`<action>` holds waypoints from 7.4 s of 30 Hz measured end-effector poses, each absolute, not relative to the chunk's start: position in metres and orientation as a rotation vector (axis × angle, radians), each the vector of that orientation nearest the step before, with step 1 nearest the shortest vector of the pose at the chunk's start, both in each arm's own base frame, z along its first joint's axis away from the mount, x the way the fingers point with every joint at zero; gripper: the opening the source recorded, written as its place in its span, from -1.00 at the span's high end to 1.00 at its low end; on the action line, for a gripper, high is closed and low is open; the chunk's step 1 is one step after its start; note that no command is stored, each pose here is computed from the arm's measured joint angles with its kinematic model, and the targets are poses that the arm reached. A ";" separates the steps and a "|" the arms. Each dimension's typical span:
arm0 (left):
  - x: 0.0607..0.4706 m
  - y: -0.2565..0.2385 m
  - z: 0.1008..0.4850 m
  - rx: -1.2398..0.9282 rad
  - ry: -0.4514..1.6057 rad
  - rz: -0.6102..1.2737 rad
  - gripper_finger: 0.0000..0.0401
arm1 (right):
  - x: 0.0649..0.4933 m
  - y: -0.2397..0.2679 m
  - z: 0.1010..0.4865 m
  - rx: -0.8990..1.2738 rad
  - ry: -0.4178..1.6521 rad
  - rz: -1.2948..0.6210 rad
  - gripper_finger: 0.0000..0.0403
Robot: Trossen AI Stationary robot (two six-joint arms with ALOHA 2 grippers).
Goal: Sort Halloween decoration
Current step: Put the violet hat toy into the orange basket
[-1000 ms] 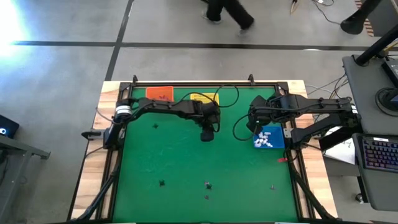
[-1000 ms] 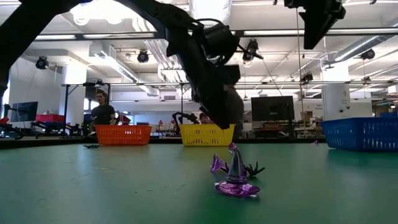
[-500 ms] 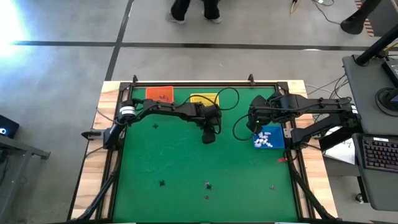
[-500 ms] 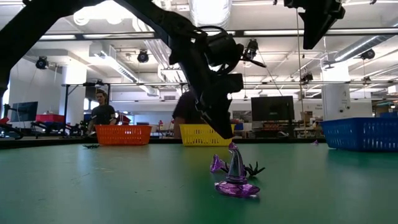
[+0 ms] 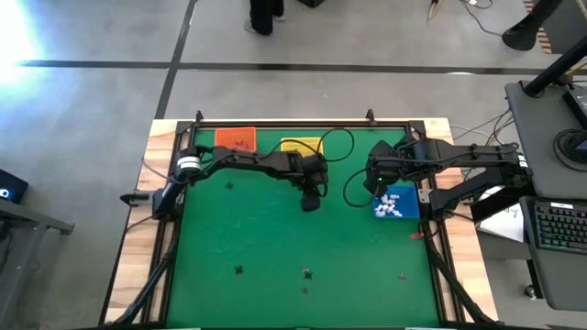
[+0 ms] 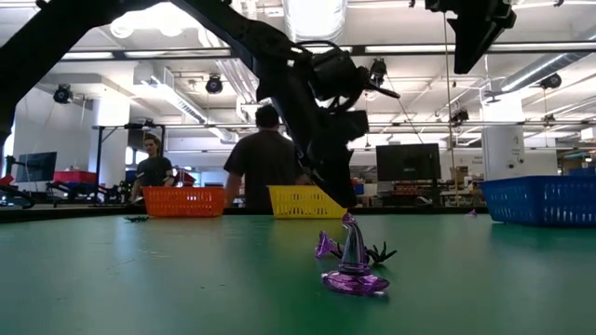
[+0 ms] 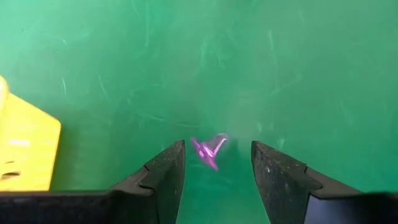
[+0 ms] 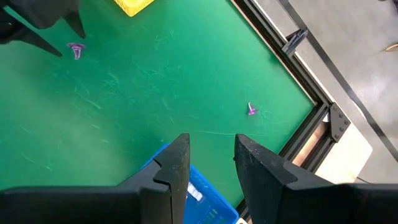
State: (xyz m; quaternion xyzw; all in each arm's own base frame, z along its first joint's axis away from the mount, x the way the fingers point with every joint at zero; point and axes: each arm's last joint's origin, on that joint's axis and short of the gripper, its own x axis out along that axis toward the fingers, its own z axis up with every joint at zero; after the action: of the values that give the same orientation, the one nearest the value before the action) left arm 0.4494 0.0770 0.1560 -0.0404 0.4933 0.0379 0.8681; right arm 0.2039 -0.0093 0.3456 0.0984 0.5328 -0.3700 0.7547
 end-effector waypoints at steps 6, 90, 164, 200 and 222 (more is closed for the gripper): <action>0.452 0.078 0.142 -0.096 1.054 0.086 0.17 | 0.204 -0.009 0.345 0.214 1.164 -0.807 0.41; 0.351 0.165 0.242 -0.151 1.275 0.237 1.00 | 0.204 -0.009 0.345 0.137 1.199 -0.751 0.41; 0.213 0.212 0.298 -0.408 1.449 0.458 0.50 | 0.243 -0.017 0.348 0.242 0.744 -0.978 0.41; 0.151 0.150 0.382 -0.234 1.146 0.517 0.50 | 0.338 0.018 0.261 0.710 1.231 -0.100 0.41; 0.145 0.111 0.391 -0.364 1.102 0.329 0.50 | 0.338 0.091 0.251 0.460 1.225 0.023 0.41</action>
State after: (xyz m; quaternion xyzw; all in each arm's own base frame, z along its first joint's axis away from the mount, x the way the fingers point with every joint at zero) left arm 0.1454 0.1106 0.3912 -0.1712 0.5181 0.1548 0.8236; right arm 0.3375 0.0914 0.2511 0.2139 0.5699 0.0105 0.7933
